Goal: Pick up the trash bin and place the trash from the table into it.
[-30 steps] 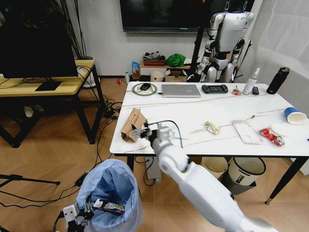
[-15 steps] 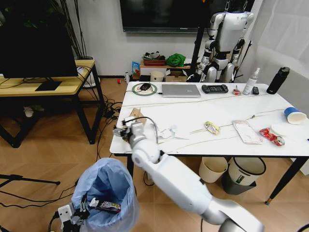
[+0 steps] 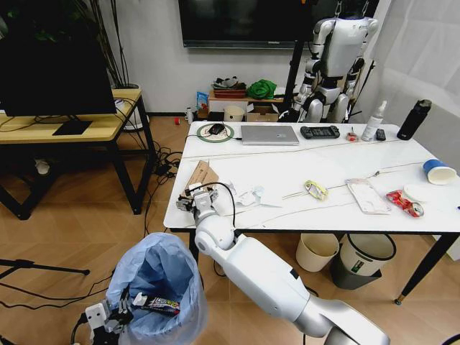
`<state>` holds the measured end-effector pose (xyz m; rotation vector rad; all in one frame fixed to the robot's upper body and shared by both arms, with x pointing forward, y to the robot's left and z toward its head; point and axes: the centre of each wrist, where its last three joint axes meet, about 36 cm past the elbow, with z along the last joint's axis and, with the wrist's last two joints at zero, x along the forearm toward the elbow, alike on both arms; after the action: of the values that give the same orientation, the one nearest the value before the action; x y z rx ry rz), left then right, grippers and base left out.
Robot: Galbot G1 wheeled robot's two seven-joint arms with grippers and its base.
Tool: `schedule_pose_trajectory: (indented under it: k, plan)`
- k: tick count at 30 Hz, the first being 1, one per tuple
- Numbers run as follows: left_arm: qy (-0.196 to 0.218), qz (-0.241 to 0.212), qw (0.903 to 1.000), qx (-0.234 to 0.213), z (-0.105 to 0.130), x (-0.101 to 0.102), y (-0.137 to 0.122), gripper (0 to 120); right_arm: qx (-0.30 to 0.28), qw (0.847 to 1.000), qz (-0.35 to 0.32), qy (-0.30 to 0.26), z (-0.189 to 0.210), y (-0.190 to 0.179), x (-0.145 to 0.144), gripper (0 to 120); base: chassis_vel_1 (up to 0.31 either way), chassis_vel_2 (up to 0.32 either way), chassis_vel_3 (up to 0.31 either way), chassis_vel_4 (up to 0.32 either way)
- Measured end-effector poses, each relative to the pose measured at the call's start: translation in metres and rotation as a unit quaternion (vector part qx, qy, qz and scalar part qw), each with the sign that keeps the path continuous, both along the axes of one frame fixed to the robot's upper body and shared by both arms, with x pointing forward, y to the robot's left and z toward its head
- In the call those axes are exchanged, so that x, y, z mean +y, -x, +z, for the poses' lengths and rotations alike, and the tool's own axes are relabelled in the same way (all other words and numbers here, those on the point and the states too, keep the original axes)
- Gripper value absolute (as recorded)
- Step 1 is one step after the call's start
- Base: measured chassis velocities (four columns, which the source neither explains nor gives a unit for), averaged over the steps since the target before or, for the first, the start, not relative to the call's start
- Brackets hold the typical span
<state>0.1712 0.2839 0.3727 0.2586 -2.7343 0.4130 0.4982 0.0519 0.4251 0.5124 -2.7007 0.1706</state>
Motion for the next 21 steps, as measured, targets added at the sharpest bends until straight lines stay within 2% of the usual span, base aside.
schedule_pose_trajectory:
  k: [3,10,12,14,16,17,21]
  plan:
    - [0.000,0.000,1.0000,0.000,0.000,0.000,0.000,0,0.004,1.000,0.001,-0.005,0.000,0.000,-0.002,81,0.000,0.000,0.000,0.000]
    - [0.001,0.000,1.0000,0.000,0.000,0.000,0.000,0,0.006,1.000,0.001,-0.012,0.001,-0.003,-0.010,50,0.000,0.000,0.000,0.000]
    - [0.001,0.000,1.0000,0.000,-0.001,0.000,0.000,0,0.007,1.000,-0.001,-0.014,0.001,-0.004,-0.013,49,0.000,0.000,0.000,0.000]
    - [0.002,0.000,1.0000,0.000,-0.001,0.000,0.000,0,0.006,1.000,-0.004,-0.015,0.000,-0.005,-0.020,36,0.000,0.000,0.000,0.000]
    - [0.001,-0.001,1.0000,0.000,-0.001,0.000,0.000,0,0.004,1.000,-0.006,-0.014,-0.001,-0.006,-0.027,29,0.000,0.000,0.000,0.000]
    - [0.001,-0.001,1.0000,0.000,-0.001,0.000,0.000,0,0.004,1.000,-0.006,-0.014,-0.001,-0.006,-0.027,29,0.000,0.000,0.000,0.000]
    - [0.001,-0.003,1.0000,0.001,-0.002,0.000,0.000,0,0.002,1.000,-0.009,-0.015,0.000,-0.005,-0.037,12,0.000,0.000,0.000,0.000]
